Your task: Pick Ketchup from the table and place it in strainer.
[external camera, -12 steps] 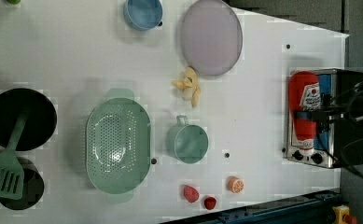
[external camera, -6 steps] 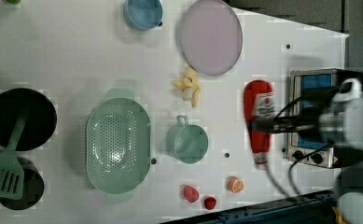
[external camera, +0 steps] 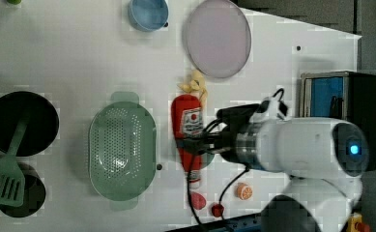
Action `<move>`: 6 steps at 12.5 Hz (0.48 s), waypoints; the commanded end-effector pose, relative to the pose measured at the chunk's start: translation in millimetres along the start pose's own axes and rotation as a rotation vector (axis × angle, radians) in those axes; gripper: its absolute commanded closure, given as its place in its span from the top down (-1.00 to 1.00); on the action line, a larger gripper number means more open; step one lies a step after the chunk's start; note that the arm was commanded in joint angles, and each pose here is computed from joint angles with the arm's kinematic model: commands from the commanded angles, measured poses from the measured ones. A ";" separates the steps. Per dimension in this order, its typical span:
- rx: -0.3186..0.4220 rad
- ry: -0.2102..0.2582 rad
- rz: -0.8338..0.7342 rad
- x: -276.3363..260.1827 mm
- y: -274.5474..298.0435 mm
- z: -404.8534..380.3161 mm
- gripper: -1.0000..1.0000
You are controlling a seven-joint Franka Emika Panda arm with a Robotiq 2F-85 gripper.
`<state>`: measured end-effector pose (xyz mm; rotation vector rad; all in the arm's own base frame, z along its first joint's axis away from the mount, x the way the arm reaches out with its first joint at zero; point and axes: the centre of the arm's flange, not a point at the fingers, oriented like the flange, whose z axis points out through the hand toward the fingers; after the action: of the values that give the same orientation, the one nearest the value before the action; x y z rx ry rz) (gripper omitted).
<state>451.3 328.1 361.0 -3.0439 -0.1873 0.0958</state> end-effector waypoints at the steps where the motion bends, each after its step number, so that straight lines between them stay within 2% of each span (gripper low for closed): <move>1: 0.080 0.047 0.166 12.8 -18.5 0.2 0.18; 4: 0.136 0.011 0.220 8.5 -43.7 39.9 0.18; 6: 0.178 0.006 0.245 8.7 -54.5 63.7 0.18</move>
<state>457.6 369.4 293.5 -2.8942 0.0941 0.1211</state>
